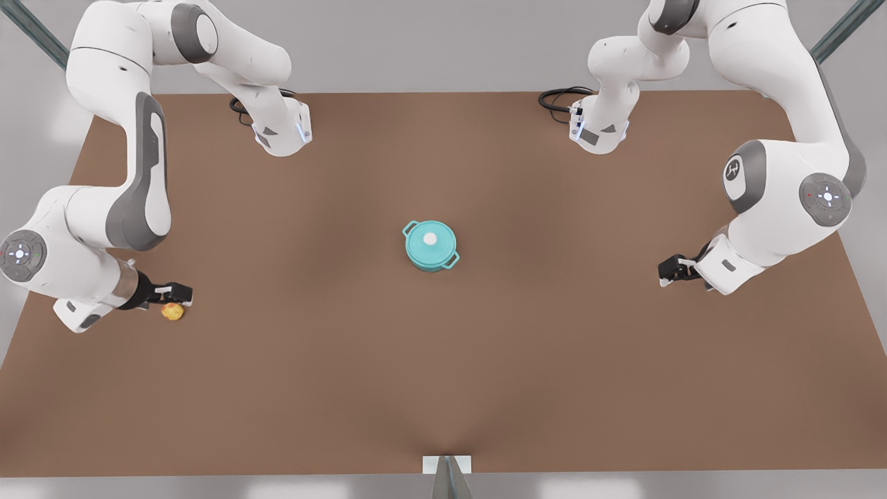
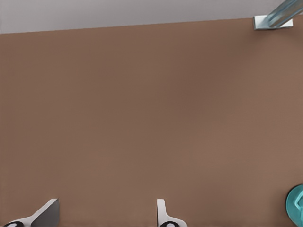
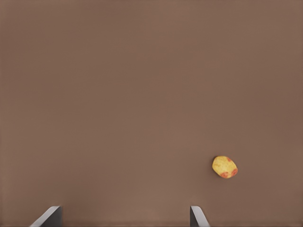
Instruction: Open the pot lid and put the potato into the pot
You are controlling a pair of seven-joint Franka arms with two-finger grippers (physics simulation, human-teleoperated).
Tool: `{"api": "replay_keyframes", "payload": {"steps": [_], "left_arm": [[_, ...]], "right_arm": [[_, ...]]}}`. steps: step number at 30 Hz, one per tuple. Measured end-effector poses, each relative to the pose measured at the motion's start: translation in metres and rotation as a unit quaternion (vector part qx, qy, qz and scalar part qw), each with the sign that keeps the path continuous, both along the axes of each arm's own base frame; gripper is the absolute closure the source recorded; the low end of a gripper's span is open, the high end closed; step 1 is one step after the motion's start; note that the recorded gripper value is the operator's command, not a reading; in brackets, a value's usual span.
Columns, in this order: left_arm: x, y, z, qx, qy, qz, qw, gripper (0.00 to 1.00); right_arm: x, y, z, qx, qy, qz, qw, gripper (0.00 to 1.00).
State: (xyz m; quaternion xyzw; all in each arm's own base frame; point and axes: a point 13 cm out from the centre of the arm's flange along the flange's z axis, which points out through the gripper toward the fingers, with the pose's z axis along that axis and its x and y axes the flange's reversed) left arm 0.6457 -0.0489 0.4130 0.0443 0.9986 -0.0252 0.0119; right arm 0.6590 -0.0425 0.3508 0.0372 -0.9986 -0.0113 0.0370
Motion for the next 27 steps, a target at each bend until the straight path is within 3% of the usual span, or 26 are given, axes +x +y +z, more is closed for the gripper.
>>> {"api": "replay_keyframes", "payload": {"steps": [4,6,10,13,22,27], "left_arm": [[0.002,-0.026,-0.029,0.000,0.017,-0.016,1.000,0.00],[-0.007,-0.109,-0.057,0.003,0.032,-0.066,0.997,0.00],[-0.095,-0.286,-0.109,0.024,0.058,-0.161,0.985,0.00],[-0.145,-0.352,-0.143,0.034,0.060,-0.166,0.984,0.00],[-0.151,-0.409,-0.226,0.027,0.036,-0.054,0.997,0.00],[-0.175,-0.433,-0.247,0.032,0.027,-0.028,0.999,0.00]], "right_arm": [[-0.001,0.001,-0.001,0.001,0.002,0.006,1.000,0.00],[0.002,0.004,-0.003,0.002,-0.001,0.030,1.000,0.00],[0.013,0.007,-0.027,0.009,-0.006,0.110,0.994,0.00],[0.030,0.002,-0.066,0.017,-0.015,0.188,0.982,0.00],[0.034,-0.033,-0.139,0.033,-0.022,0.382,0.923,0.00],[0.000,-0.029,-0.142,0.030,-0.029,0.464,0.885,0.00]]}}
